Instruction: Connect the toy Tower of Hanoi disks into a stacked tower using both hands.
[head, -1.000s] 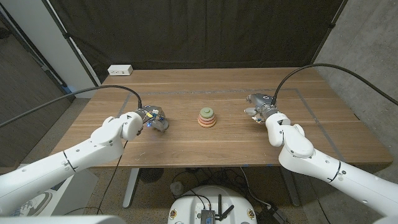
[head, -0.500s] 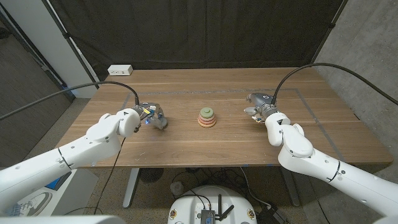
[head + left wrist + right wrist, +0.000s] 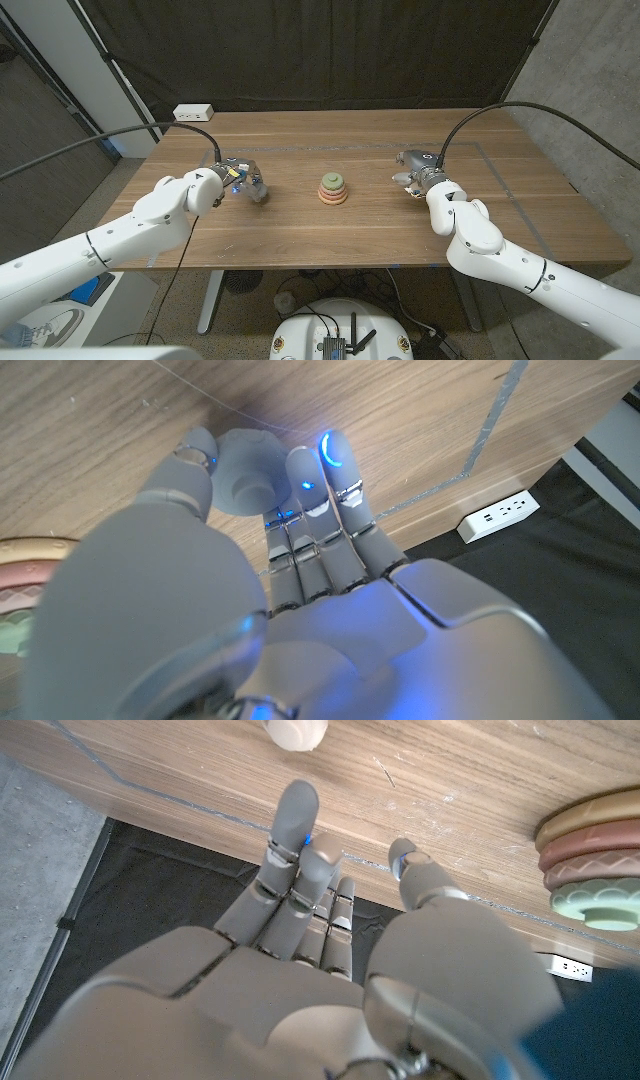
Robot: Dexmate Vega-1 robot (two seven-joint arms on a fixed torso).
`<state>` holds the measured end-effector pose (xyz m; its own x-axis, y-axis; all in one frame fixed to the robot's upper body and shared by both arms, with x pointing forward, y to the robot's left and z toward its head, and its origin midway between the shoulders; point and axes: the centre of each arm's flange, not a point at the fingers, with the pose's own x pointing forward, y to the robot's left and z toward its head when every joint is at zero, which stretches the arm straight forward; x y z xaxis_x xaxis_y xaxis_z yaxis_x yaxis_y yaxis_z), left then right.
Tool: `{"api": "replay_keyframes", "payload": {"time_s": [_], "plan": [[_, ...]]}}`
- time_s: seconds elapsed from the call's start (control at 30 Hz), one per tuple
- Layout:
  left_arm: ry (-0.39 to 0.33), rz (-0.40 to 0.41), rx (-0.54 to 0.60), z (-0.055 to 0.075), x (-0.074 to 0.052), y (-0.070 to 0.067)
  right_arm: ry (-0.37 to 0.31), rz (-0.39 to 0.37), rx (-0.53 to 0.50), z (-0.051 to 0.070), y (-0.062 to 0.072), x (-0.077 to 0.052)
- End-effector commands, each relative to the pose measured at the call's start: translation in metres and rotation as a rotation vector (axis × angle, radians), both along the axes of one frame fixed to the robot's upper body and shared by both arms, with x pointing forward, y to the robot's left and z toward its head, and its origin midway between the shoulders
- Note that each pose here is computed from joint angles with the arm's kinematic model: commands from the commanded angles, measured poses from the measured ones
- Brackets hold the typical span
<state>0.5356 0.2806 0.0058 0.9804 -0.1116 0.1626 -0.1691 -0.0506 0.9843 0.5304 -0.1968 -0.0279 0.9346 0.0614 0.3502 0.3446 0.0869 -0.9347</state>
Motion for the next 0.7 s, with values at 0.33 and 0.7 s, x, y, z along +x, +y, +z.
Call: {"api": "replay_keyframes", "payload": {"time_s": [0.33, 0.7], "plan": [[-0.009, -0.006, 0.013, 0.024, -0.016, -0.005, -0.001, 0.002, 0.015, -0.002, -0.002, 0.000], [-0.026, -0.024, 0.006, 0.038, -0.023, -0.008, 0.000, -0.003, 0.021, -0.003, -0.004, 0.000]]}}
